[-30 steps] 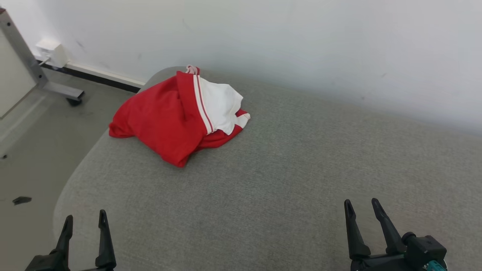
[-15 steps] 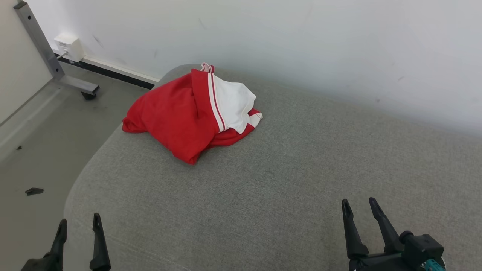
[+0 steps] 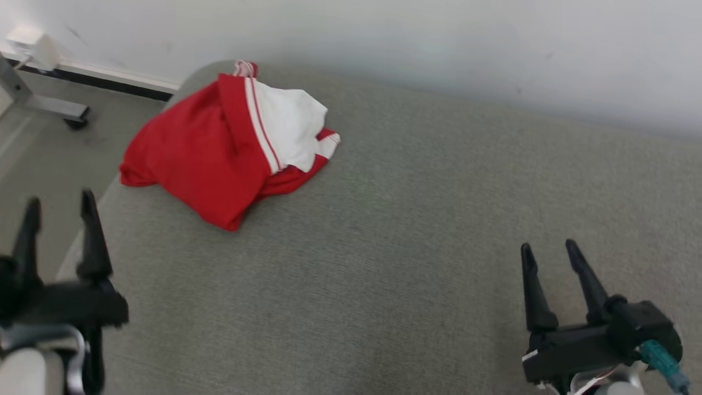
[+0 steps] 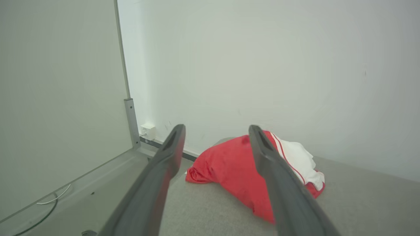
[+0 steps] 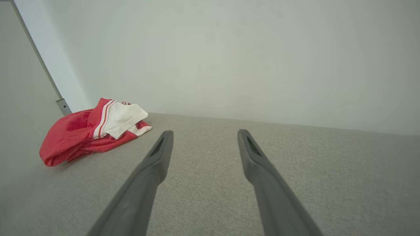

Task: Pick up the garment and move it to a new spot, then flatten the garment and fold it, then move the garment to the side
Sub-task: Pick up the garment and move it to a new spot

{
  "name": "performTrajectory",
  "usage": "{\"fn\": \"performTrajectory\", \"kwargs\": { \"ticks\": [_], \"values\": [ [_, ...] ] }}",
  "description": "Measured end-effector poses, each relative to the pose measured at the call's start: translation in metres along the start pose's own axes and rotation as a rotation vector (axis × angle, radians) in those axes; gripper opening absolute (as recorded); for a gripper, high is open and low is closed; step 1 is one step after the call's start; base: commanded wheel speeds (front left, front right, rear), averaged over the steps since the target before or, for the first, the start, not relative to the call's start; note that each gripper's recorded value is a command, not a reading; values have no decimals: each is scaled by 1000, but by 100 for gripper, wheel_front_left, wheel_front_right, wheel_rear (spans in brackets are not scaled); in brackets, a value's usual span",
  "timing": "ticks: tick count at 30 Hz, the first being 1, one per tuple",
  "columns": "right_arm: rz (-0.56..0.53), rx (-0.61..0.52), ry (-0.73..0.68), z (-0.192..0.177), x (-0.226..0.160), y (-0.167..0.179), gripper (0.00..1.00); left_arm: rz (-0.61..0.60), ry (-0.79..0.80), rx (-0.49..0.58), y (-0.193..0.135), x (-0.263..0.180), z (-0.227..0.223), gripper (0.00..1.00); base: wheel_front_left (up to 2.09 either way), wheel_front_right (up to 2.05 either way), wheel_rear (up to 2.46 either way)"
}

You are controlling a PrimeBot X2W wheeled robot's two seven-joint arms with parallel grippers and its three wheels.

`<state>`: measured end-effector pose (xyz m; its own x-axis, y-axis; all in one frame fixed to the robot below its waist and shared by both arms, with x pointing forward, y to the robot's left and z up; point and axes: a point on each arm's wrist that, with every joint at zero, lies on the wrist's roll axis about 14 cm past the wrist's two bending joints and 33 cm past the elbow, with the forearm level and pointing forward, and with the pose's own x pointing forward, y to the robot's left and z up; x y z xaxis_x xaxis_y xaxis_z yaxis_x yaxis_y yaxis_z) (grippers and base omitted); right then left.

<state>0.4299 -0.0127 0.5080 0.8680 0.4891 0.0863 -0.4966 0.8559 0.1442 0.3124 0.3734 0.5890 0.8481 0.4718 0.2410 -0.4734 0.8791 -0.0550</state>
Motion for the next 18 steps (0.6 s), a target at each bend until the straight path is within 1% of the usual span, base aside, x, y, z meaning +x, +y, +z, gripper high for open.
{"fn": "performTrajectory", "kwargs": {
  "ticks": [3, 6, 10, 13, 15, 16, 18],
  "values": [
    [-56, -25, -28, 8, 3, -23, 100, -26, -54, -12, -13, 37, 17, 100, 0, 0, 0],
    [-132, -54, -59, 18, 4, -53, 100, -51, -110, -5, -25, 76, 35, 100, 0, 0, 0],
    [-245, -85, -65, 18, -8, -95, 100, -101, -152, -20, -51, 124, 46, 100, 0, 0, 0],
    [-317, -103, -61, 16, -18, -122, 100, -140, -130, -31, -73, 154, 37, 100, 0, 0, 0],
    [-357, -114, -60, 14, -25, -136, 100, -155, -98, -8, -83, 172, 26, 100, 0, 0, 0],
    [-377, -118, -53, 12, -29, -143, 100, -165, -93, -19, -89, 181, 23, 100, 0, 0, 0],
    [-410, -126, -42, 8, -35, -155, 100, -186, -35, -12, -101, 196, 5, 100, 0, 0, 0]
  ]
}}
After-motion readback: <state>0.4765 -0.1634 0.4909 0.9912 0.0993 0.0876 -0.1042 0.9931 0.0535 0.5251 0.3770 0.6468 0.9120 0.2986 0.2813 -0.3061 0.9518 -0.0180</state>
